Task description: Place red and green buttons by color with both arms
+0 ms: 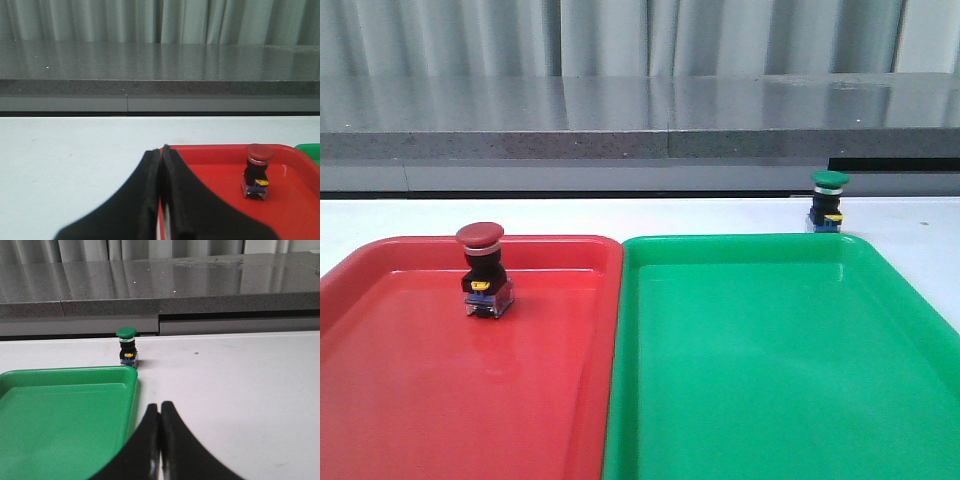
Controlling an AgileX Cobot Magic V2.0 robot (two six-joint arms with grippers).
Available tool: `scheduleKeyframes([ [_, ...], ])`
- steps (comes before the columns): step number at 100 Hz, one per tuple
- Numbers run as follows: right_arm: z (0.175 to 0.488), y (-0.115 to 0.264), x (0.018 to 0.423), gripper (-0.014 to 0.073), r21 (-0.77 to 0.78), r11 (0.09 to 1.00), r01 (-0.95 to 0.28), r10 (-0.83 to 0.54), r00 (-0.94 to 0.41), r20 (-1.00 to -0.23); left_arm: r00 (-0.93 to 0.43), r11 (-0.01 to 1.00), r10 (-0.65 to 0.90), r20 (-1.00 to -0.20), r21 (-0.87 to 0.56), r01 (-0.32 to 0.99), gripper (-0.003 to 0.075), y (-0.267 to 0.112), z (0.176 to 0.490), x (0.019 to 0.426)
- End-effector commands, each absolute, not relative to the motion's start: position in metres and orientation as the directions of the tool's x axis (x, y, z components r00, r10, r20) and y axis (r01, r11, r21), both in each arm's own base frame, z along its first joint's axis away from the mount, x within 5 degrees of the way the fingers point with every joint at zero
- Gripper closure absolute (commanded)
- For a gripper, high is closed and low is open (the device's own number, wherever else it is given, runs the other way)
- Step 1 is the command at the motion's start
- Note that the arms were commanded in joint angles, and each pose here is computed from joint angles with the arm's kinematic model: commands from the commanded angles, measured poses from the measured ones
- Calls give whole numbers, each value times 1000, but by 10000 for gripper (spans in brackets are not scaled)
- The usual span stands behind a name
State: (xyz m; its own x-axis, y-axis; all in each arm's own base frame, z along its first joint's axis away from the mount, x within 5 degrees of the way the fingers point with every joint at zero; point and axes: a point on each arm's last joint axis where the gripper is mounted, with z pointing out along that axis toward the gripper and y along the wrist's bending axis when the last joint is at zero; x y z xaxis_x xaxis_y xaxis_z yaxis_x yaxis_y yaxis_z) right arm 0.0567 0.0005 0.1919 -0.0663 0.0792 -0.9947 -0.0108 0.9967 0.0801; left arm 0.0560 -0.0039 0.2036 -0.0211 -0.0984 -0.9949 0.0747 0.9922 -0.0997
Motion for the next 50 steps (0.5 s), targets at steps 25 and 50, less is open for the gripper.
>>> scheduleKeyframes([
  [25, 206, 1, 55, 662, 73, 997, -20, 74, 51, -996, 57, 996, -74, -996, -72, 43, 739, -2, 203, 54],
  [50, 206, 1, 55, 662, 73, 997, -20, 74, 51, -996, 56, 996, -85, -995, -83, 44, 739, -2, 203, 54],
])
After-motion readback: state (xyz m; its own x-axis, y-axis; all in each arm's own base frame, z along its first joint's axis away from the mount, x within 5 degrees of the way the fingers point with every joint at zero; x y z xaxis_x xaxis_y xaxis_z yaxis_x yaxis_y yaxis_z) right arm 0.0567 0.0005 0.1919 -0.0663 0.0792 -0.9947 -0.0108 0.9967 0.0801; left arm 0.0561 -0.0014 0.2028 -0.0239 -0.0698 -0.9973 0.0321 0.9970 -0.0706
